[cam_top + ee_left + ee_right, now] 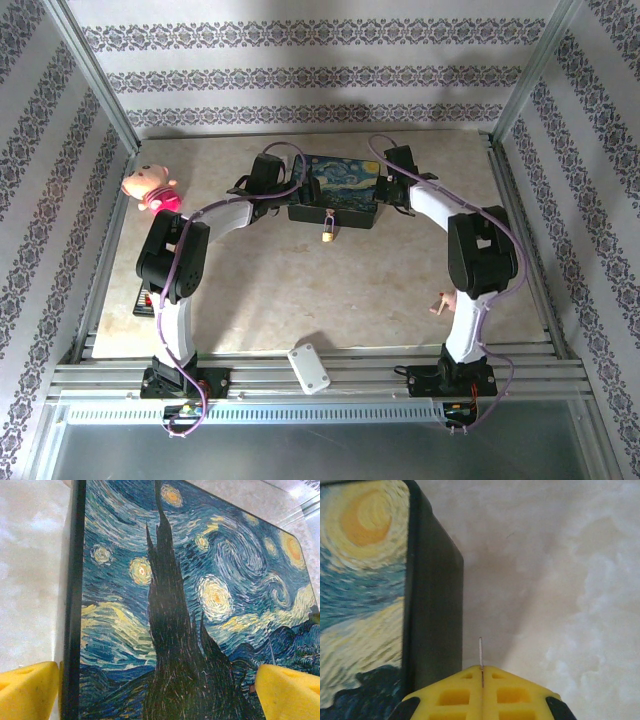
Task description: Unlock the padlock with the key
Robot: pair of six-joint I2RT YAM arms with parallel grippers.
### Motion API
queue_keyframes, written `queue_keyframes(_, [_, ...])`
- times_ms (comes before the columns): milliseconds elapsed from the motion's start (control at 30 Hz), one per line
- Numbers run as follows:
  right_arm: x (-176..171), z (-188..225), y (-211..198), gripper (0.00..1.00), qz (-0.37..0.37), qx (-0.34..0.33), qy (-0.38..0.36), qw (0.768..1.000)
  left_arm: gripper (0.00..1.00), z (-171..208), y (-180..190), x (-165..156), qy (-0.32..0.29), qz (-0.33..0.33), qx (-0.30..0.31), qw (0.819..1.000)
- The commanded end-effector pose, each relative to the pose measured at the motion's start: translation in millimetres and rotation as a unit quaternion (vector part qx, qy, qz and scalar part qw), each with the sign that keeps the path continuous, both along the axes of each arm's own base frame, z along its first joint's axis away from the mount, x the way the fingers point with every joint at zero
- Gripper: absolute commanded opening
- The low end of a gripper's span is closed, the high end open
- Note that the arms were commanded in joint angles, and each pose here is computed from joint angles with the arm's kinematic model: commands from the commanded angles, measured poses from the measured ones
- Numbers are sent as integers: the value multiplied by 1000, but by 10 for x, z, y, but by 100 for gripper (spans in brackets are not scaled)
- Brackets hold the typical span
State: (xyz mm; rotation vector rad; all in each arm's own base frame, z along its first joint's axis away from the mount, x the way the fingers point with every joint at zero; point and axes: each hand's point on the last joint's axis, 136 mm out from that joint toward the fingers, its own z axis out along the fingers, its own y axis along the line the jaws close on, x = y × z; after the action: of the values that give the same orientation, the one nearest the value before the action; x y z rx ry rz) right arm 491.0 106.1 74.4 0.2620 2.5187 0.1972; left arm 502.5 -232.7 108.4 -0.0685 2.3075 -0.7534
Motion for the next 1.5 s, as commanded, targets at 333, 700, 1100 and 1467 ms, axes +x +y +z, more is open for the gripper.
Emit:
queue_keyframes(333, [32, 14, 797, 0, 147, 20, 11, 989, 99, 56, -194, -278, -10, -39, -55, 998])
queue_keyframes(700, [33, 39, 1223, 0, 184, 60, 9, 981, 100, 45, 104, -647, -11, 25, -41, 999])
queue_keyframes(1100, [8, 81, 589, 0, 87, 70, 6, 994, 100, -51, 774, -1065, -2, 184, -26, 983])
queue_keyframes(1467, [-498, 291, 125, 0, 21, 48, -11, 999, 88, -6, 665, -1514, 7, 216, 16, 976])
